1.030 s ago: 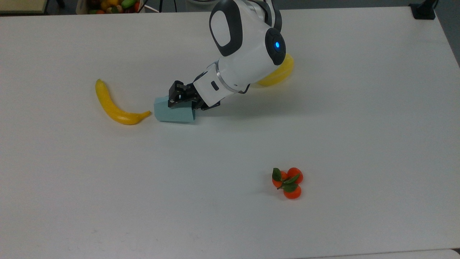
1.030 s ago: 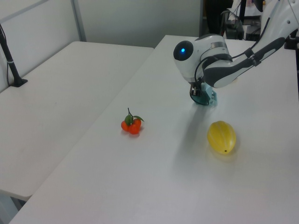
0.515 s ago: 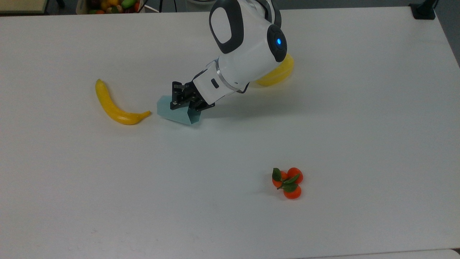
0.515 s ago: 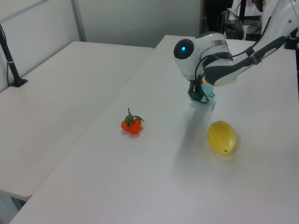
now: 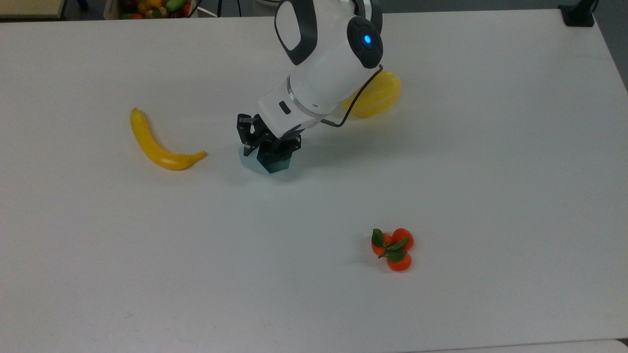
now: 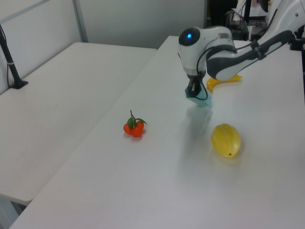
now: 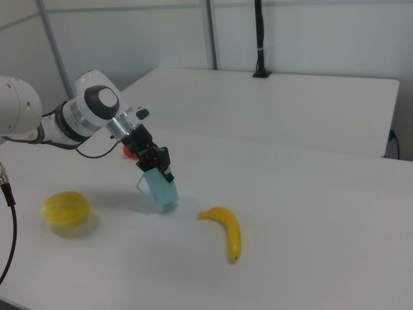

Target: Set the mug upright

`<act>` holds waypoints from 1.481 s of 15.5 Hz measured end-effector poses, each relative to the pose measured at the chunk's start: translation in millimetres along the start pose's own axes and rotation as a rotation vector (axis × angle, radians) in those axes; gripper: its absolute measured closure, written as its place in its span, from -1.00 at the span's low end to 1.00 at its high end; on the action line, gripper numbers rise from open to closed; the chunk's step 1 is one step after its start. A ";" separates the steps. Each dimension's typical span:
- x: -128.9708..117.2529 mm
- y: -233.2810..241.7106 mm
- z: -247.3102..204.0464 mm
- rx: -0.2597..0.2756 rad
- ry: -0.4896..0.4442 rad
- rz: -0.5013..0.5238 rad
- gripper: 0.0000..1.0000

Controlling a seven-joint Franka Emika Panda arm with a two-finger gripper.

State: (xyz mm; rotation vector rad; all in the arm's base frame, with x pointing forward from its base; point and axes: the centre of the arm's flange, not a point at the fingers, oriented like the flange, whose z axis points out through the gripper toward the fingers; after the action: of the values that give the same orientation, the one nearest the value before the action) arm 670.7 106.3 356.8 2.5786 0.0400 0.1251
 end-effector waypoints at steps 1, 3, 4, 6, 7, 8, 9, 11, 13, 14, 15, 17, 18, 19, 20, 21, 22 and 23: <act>3.9 3.6 -0.8 0.039 0.021 0.022 0.83; 12.1 9.7 -1.6 0.114 0.071 0.067 0.83; 15.3 13.4 -0.8 0.146 0.090 0.089 0.83; 19.7 20.3 0.6 0.198 0.108 0.132 0.75; 20.9 23.4 1.5 0.218 0.109 0.151 0.75; 21.7 27.0 2.9 0.234 0.106 0.169 0.67; 22.2 31.2 4.5 0.242 0.101 0.183 0.48; 22.9 41.2 5.2 0.260 0.093 0.216 0.08; 23.2 56.9 0.5 0.295 0.087 0.260 -0.33; 22.3 67.5 -3.0 0.309 0.082 0.270 -0.54; 20.3 75.9 -5.4 0.318 0.069 0.268 -0.70; 15.1 92.4 -10.6 0.342 0.037 0.258 -1.00; 12.2 101.6 -13.2 0.360 0.020 0.258 -1.00; 8.4 112.2 -15.6 0.387 -0.003 0.258 -1.00; 4.1 124.8 -18.3 0.422 -0.026 0.258 -1.00; -0.1 138.6 -21.6 0.461 -0.046 0.262 -1.00; -5.0 156.6 -26.2 0.507 -0.067 0.275 -1.00; -10.3 176.3 -31.2 0.546 -0.080 0.293 -1.00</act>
State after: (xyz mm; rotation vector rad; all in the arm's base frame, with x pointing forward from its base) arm 658.0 -27.1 476.0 3.1176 -0.3855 0.1325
